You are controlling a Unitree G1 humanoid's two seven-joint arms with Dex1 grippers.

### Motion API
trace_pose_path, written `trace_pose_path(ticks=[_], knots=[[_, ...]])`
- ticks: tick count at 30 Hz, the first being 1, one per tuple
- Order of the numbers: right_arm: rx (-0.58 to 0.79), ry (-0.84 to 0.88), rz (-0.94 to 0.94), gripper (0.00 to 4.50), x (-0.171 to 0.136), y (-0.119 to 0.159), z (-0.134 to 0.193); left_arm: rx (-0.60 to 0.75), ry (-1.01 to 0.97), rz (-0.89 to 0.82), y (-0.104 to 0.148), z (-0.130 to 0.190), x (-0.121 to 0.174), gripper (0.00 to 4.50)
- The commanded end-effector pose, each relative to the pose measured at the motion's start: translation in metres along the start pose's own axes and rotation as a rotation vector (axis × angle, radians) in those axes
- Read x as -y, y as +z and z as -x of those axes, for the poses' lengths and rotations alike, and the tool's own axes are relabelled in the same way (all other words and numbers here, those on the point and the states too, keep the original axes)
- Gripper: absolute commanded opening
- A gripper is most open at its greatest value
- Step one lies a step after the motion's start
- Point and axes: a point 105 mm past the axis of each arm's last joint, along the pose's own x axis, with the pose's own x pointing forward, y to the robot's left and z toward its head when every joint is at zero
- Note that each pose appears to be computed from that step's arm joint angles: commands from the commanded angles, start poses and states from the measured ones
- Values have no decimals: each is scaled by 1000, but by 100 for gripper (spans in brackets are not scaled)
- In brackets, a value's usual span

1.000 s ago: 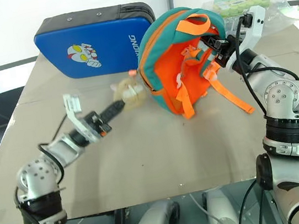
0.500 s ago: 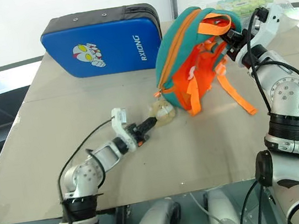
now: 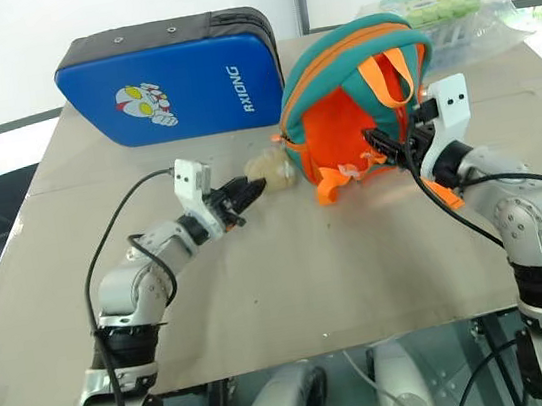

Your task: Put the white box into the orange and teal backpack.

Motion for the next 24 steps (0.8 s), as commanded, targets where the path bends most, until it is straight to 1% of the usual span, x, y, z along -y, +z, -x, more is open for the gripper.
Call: trace_pose_path(ticks=[1,2,5,7,10,14,19,24], knots=[[-37,133,123,450,-11,7,27,60,-65,-93,22,26,11,400],[-74,169,154,450,-12,2,35,51,-74,-100,21,34,12,443],[-143,201,240,450,-7,-8,56,21,-79,-126,19,54,15,443],[-179,226,259,450,-5,-13,68,19,-79,-130,20,66,16,443],[-254,222,289,450,6,-24,98,-51,-93,-152,8,97,22,443],[-288,162,297,450,20,-31,120,-128,-61,-151,-10,126,24,443],[-370,97,297,450,34,-51,147,-170,-10,-138,-18,146,22,443],[-411,68,275,450,44,-67,163,-163,9,-116,-18,152,20,443]])
